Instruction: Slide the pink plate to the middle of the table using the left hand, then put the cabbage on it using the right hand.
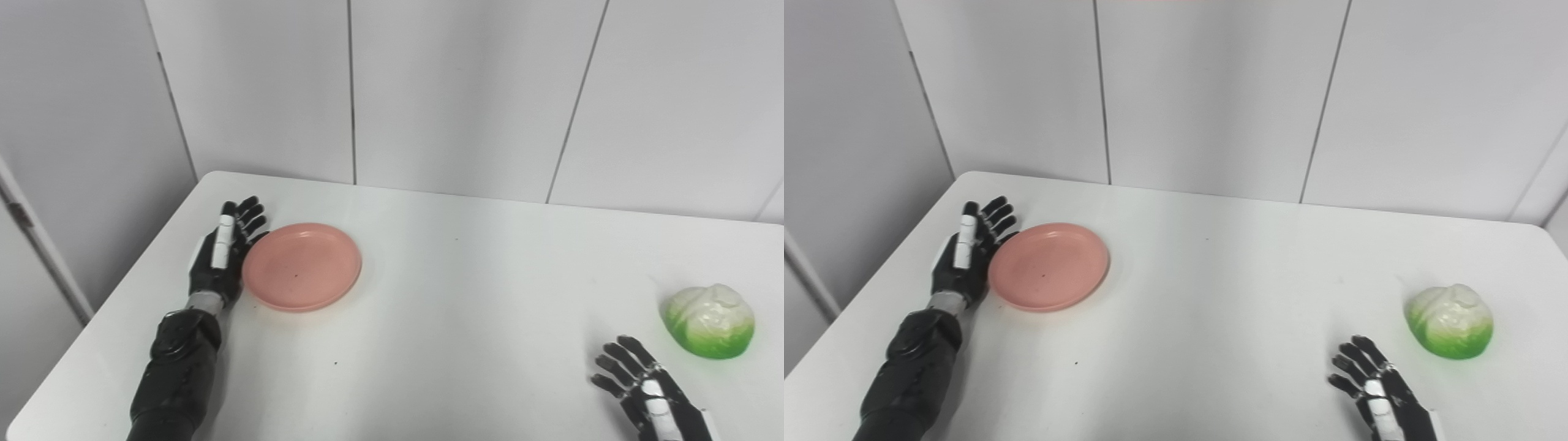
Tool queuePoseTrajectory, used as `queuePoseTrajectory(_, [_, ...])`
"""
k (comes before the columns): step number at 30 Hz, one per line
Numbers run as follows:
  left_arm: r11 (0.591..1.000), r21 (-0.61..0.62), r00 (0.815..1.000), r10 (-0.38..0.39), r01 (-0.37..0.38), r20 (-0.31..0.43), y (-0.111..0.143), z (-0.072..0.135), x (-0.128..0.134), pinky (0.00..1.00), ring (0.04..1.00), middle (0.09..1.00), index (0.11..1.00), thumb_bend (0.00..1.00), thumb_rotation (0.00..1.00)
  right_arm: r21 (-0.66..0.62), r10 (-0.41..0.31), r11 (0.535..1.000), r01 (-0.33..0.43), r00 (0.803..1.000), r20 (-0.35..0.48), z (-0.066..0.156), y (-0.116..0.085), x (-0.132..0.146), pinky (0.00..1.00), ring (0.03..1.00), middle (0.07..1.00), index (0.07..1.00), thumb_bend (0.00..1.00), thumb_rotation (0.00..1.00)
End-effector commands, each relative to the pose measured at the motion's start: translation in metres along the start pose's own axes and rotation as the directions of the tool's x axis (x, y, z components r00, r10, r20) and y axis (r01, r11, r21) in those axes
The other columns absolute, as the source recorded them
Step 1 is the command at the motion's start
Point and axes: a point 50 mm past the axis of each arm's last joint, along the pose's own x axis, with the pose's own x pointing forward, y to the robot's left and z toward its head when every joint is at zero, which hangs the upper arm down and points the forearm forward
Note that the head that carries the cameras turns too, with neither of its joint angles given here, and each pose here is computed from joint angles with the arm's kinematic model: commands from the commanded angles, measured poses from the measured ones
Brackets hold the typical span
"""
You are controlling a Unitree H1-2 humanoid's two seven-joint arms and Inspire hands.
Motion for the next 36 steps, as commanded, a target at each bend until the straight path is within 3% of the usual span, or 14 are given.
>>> queuePoseTrajectory(1, [0.999,-0.036,0.997,0.001,-0.003,-0.074,-0.01,-0.014,-0.004,0.78,0.886,0.872,0.808,0.87,0.86,0.016,-0.017,1.0,0.018,0.999,-0.028,-0.002,0.01,-0.021,0.75,0.802,0.808,0.802,0.79,0.69])
queuePoseTrajectory(7, [0.998,-0.034,0.995,-0.052,0.05,-0.084,-0.026,-0.02,-0.001,0.72,0.863,0.855,0.808,0.88,0.87,0.022,-0.028,0.999,0.029,0.999,-0.033,-0.001,0.021,-0.015,0.74,0.796,0.796,0.798,0.8,0.67])
queuePoseTrajectory(10, [0.996,-0.053,0.992,-0.077,0.072,-0.096,-0.035,-0.023,-0.001,0.76,0.882,0.867,0.814,0.86,0.88,0.019,-0.029,0.999,0.029,0.999,-0.034,-0.001,0.025,-0.013,0.75,0.796,0.79,0.798,0.8,0.67])
queuePoseTrajectory(14, [0.989,-0.135,0.99,-0.073,0.057,-0.119,-0.053,-0.03,-0.001,0.81,0.885,0.86,0.804,0.86,0.88,0.007,-0.024,1.0,0.025,0.999,-0.03,-0.002,0.029,-0.012,0.76,0.803,0.795,0.807,0.78,0.68])
queuePoseTrajectory(18, [0.989,-0.135,0.987,-0.074,0.055,-0.14,-0.071,-0.034,0.001,0.77,0.874,0.856,0.791,0.86,0.91,0.016,-0.024,1.0,0.025,0.999,-0.033,-0.001,0.031,-0.01,0.76,0.802,0.792,0.808,0.78,0.67])
queuePoseTrajectory(27, [0.989,-0.141,0.981,-0.069,0.043,-0.184,-0.112,-0.041,-0.006,0.81,0.913,0.883,0.792,0.85,0.93,0.01,-0.024,1.0,0.025,0.999,-0.037,-0.003,0.034,-0.009,0.75,0.798,0.786,0.799,0.77,0.68])
queuePoseTrajectory(36, [0.995,-0.09,0.974,-0.069,0.051,-0.216,-0.154,-0.048,-0.02,0.84,0.908,0.88,0.779,0.84,0.9,0.005,-0.025,1.0,0.025,0.999,-0.042,-0.002,0.039,-0.008,0.75,0.799,0.787,0.796,0.75,0.67])
